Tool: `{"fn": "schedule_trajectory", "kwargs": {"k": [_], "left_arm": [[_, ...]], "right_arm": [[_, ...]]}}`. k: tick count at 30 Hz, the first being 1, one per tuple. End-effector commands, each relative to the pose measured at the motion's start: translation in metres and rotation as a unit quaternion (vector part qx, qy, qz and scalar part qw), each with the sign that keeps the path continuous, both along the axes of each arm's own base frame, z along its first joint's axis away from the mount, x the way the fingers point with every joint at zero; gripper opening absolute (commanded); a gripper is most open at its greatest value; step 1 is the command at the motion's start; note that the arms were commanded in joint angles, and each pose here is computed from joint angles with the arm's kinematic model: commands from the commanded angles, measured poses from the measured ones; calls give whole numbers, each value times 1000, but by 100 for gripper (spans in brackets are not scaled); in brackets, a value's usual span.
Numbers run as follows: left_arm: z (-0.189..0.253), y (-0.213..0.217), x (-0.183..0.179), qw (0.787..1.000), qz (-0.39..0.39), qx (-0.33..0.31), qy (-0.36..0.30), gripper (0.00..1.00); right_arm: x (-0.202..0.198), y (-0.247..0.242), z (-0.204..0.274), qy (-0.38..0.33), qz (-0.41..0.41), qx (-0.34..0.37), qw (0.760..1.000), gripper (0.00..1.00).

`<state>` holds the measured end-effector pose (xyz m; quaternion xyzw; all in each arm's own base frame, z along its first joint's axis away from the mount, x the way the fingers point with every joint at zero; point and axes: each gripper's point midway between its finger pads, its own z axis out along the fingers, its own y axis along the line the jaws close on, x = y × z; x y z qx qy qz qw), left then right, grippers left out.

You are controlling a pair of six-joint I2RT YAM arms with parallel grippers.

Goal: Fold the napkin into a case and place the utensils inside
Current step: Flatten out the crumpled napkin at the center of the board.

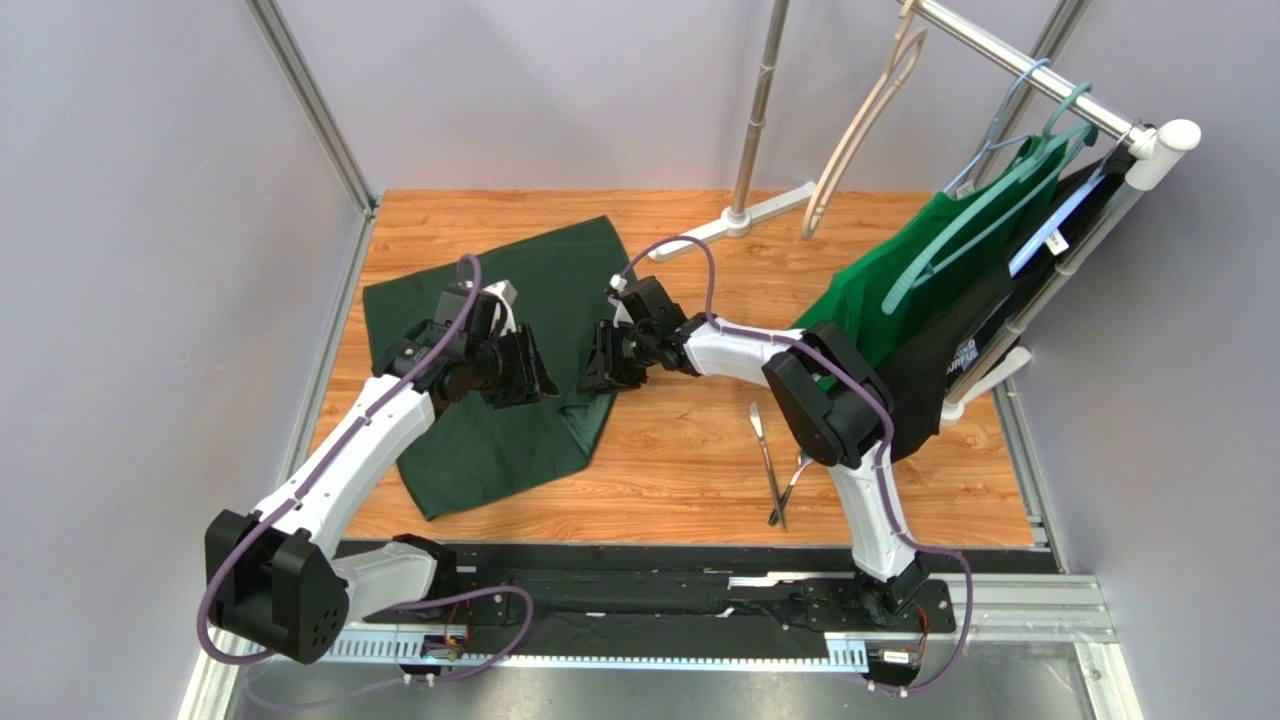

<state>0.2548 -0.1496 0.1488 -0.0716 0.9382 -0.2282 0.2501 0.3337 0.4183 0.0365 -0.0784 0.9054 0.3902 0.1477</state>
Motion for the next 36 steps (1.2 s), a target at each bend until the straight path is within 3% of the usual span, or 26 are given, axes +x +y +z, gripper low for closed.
{"fn": "schedule_trajectory", "kwargs": {"k": [1,2,3,10,12,13,15,19,21,22,25,28,36], "left_arm": [[16,4,7,999,26,-27,-6,45],[13,11,11,999,41,-28,-2,45],[12,16,15,998,52,-28,0,45],[-32,54,71,989,130,-24,66,43],[-43,64,83,986,144,-14,79,42],[-45,71,87,985,153,-8,80,42],[-52,83,92,982,167,17,87,44],[-70,118,97,969,209,56,115,46],[-84,127,99,964,215,60,146,45],[-89,133,100,961,221,60,156,45],[-101,138,105,957,218,74,177,44],[-113,142,113,951,220,81,199,44],[-135,125,162,956,187,25,223,44]], "right_arm": [[8,17,16,-9,-2,43,999,22],[8,13,21,-12,-3,38,999,5],[9,7,21,-12,-7,27,1000,0],[-26,-119,28,-41,-17,-172,984,0],[-40,-154,26,-36,-26,-201,978,14],[-41,-163,27,-45,-29,-214,975,36],[-39,-178,37,-75,-38,-241,967,52],[10,-156,73,-169,-54,-238,955,64],[51,-119,102,-225,-51,-190,954,65],[62,-105,73,-210,-21,-199,957,65],[89,-70,62,-187,-3,-190,964,58],[102,-43,59,-209,-2,-169,963,55],[118,-30,25,-207,-20,-171,963,54]]}}
